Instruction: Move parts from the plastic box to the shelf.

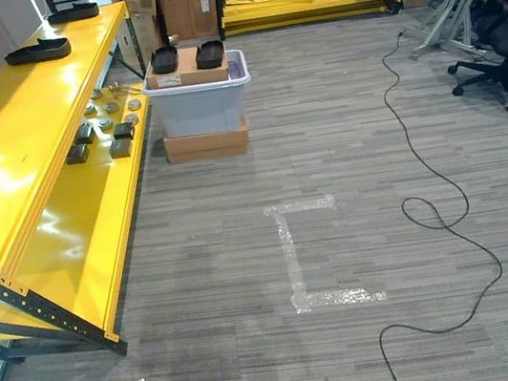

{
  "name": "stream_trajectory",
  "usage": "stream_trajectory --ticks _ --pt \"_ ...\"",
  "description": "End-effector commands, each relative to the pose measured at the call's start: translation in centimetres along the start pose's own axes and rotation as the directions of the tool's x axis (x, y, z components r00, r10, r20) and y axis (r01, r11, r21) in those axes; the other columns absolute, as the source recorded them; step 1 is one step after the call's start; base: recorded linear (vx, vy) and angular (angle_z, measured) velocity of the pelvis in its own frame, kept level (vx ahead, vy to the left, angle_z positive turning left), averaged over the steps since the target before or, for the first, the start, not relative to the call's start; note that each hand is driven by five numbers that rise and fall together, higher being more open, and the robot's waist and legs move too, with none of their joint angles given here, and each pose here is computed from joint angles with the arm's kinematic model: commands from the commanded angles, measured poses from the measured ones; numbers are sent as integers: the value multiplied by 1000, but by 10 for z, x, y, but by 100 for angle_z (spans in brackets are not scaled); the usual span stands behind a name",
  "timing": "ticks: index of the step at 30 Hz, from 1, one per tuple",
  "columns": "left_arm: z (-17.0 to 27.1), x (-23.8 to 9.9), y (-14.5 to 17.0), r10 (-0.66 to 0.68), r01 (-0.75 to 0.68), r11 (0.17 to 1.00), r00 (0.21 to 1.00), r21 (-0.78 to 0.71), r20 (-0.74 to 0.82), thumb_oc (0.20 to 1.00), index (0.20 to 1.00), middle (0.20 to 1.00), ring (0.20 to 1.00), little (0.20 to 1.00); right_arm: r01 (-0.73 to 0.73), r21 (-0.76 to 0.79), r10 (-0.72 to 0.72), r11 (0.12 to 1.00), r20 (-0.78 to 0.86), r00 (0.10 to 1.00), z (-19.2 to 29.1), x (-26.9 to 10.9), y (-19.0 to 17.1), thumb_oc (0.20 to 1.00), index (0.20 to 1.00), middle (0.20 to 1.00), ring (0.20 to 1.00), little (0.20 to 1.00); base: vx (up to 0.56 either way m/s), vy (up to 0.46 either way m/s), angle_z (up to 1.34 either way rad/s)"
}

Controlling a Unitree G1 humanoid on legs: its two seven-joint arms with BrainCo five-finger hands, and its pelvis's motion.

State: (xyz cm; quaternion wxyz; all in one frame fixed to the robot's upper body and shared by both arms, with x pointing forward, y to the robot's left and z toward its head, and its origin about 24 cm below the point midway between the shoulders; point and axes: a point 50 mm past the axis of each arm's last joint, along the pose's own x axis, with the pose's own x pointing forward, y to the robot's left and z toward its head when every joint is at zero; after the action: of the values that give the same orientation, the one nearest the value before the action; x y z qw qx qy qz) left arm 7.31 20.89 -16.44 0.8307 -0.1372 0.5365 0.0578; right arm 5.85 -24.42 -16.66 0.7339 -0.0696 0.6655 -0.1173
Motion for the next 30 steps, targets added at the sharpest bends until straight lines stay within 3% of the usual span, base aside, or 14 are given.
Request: stream_trajectory --ticks 1,5,11,18,30 --pt "11 3 0 -4 4 1000 1000 20 20 1000 1000 1000 1000 1000 35 -56 -37 998 -30 999 -2 0 -9 1000 1000 1000 1000 1000 0 0 0" --pt "12 3 0 32 -33 999 999 10 32 1000 1000 1000 1000 1000 33 -59 -36 998 -36 999 -3 0 -10 1000 1000 1000 1000 1000 8 1 3" --pt "6 2 11 200 -200 980 979 13 -25 1000 1000 1000 1000 1000 27 -17 -28 1000 -82 996 -10 0 -9 1000 1000 1000 1000 1000 18 -1 5" --pt "-3 2 12 251 -253 967 962 -12 -104 1000 1000 1000 1000 1000 31 11 -29 999 -125 992 -15 0 -8 1000 1000 1000 1000 1000 7 1 1" --pt "0 3 9 244 -248 968 967 -49 -72 1000 1000 1000 1000 1000 35 29 -33 999 -88 996 -11 0 -7 1000 1000 1000 1000 1000 10 4 1"
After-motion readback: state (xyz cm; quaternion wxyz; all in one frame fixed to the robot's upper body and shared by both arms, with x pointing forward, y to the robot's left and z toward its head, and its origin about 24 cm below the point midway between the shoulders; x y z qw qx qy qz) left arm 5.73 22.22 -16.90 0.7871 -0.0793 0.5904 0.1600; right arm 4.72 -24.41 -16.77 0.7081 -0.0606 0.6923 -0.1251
